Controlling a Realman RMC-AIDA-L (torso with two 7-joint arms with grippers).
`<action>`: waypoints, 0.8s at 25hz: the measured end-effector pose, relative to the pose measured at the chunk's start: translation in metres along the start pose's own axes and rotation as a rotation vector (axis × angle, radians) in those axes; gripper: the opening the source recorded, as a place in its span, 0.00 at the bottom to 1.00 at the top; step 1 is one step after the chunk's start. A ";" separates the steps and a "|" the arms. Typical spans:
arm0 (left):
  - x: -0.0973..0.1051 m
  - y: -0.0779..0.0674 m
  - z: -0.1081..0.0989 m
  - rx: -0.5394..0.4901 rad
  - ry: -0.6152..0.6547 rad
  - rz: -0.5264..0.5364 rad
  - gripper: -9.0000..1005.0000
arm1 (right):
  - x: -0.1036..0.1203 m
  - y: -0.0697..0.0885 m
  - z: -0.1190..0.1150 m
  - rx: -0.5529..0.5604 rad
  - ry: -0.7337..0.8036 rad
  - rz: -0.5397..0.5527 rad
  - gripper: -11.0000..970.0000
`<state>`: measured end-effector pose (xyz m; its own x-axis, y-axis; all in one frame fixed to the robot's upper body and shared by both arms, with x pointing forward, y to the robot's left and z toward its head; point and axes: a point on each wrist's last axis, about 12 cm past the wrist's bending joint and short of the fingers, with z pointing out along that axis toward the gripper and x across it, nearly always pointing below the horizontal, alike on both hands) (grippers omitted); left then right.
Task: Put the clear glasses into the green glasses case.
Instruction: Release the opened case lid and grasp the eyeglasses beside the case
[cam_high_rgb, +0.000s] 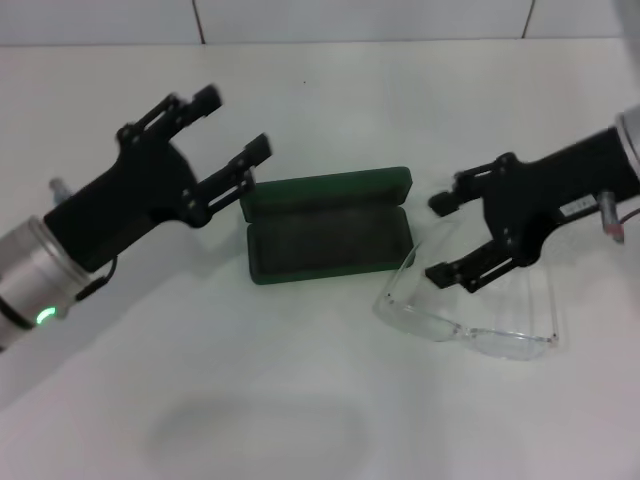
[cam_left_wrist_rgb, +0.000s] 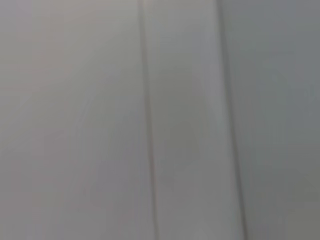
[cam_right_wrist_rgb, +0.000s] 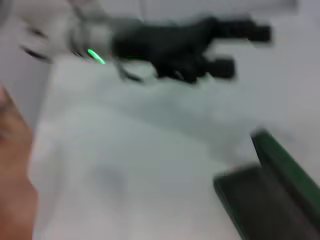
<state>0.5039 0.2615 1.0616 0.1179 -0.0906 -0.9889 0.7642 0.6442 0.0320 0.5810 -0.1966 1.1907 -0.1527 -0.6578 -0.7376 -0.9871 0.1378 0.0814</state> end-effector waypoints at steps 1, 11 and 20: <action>0.002 -0.001 -0.002 -0.014 0.002 -0.001 0.75 | -0.005 0.000 0.001 0.007 0.038 0.018 0.87; 0.013 -0.005 -0.008 -0.058 0.021 -0.010 0.75 | -0.042 0.014 0.032 -0.009 0.429 0.081 0.87; 0.013 -0.005 -0.011 -0.061 0.025 -0.010 0.75 | -0.030 0.020 0.059 -0.001 0.521 0.060 0.81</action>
<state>0.4953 0.2654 1.0466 0.0940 -0.0786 -0.9925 0.7249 0.6887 0.0141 0.5687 -0.1303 1.1750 -0.2120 -0.9299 -0.3007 -0.9760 0.1856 0.1141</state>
